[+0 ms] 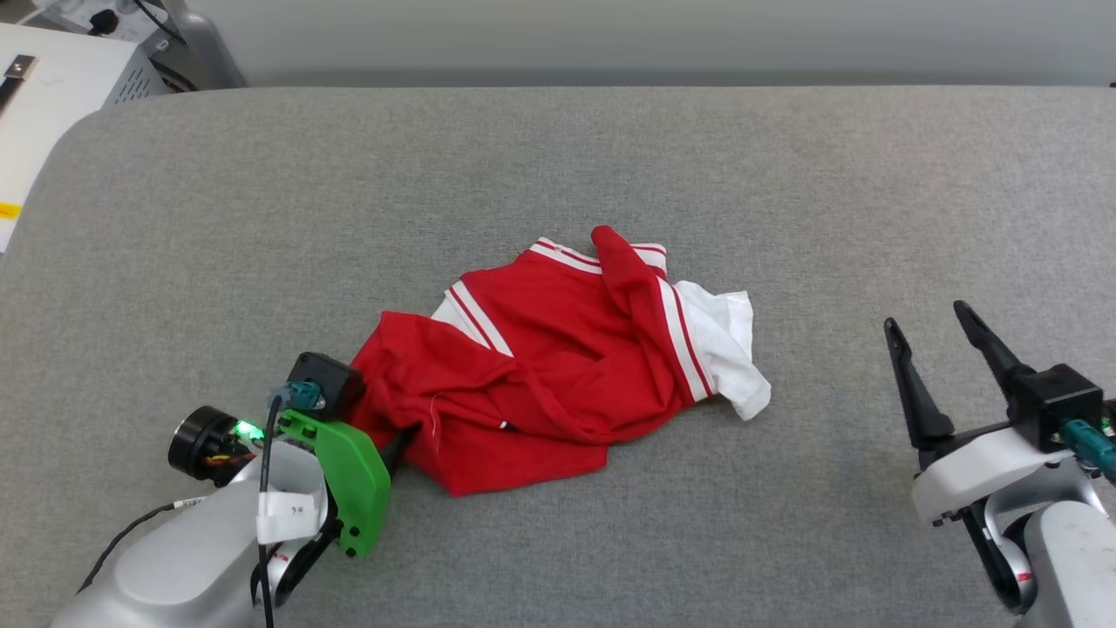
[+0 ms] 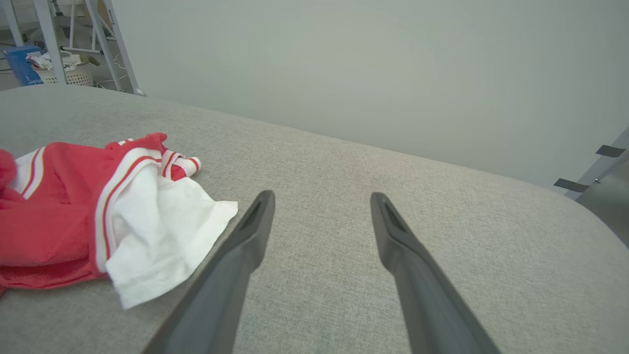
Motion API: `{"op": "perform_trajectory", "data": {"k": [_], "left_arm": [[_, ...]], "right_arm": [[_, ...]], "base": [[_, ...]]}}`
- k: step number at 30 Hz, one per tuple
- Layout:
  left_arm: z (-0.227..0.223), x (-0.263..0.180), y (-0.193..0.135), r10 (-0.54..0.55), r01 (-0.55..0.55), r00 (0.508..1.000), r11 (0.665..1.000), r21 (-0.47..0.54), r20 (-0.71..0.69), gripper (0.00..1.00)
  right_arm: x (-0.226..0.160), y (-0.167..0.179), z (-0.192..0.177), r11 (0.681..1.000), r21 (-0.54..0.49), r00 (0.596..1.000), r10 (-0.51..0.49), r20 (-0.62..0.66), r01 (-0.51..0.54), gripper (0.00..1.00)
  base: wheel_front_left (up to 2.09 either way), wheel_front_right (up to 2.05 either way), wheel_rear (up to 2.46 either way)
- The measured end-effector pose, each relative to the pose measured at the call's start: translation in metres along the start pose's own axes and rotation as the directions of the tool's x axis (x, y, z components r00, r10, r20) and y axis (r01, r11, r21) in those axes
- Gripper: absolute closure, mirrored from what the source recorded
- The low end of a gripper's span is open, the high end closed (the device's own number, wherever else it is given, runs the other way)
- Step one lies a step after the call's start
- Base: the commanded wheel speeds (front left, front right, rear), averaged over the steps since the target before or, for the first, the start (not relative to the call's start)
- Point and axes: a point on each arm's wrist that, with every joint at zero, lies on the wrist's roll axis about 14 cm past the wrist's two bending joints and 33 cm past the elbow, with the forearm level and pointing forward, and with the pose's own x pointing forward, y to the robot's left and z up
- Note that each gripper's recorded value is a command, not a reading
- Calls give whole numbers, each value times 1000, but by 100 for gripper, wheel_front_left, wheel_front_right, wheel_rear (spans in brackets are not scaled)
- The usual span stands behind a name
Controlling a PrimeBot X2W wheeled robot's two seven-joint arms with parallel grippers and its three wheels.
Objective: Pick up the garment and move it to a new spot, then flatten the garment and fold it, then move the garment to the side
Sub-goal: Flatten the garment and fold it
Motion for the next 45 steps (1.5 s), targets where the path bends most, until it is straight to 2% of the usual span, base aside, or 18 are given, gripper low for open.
{"op": "perform_trajectory", "data": {"k": [4, 8, 12, 16, 18, 20, 23, 25, 29, 32, 38, 41, 45], "left_arm": [[35, -14, 11, 97, -91, 975, 995, -35, 198, 0], [65, -37, 26, 210, -195, 912, 978, -77, 353, 0], [82, -62, 40, 323, -297, 838, 946, -131, 440, 0], [105, -91, 57, 435, -404, 729, 897, -180, 528, 0], [104, -102, 61, 485, -448, 684, 869, -211, 545, 0], [97, -107, 63, 522, -478, 659, 847, -235, 541, 0], [92, -113, 63, 570, -510, 618, 815, -275, 541, 0], [88, -117, 63, 600, -530, 591, 793, -301, 539, 0], [79, -116, 64, 632, -548, 572, 769, -331, 522, 0], [75, -111, 65, 639, -548, 572, 764, -340, 515, 0], [63, -96, 69, 644, -544, 592, 763, -350, 484, 0], [56, -91, 72, 651, -556, 598, 757, -344, 467, 0], [48, -88, 78, 659, -569, 603, 750, -337, 449, 0]], "right_arm": [[4, -15, 25, 999, -40, 998, -12, 56, 14, 0], [21, -23, 67, 995, -99, 989, 12, 146, 3, 0], [43, -15, 106, 987, -154, 978, 75, 196, -45, 0], [63, 6, 117, 972, -186, 979, 165, 122, -141, 0], [73, 19, 110, 959, -192, 975, 219, 33, -209, 0], [79, 30, 96, 942, -190, 961, 266, -75, -275, 0], [80, 45, 63, 915, -146, 903, 327, -279, -377, 0], [75, 53, 33, 897, -77, 822, 361, -441, -436, 0], [72, 57, -2, 882, 17, 693, 381, -613, -471, 0], [77, 59, -21, 875, 41, 631, 379, -677, -482, 0], [88, 72, -65, 862, 82, 543, 386, -746, -500, 0], [82, 87, -94, 843, 113, 480, 403, -779, -526, 0], [80, 97, -113, 826, 128, 435, 413, -800, -549, 0]], "base": [[0, 0, 0], [0, 0, 0], [0, 0, 0], [0, 0, 0], [0, 0, 0], [0, 0, 0], [0, 0, 0], [0, 0, 0], [0, 0, 0], [0, 0, 0], [0, 0, 0], [0, 0, 0], [0, 0, 0]]}}
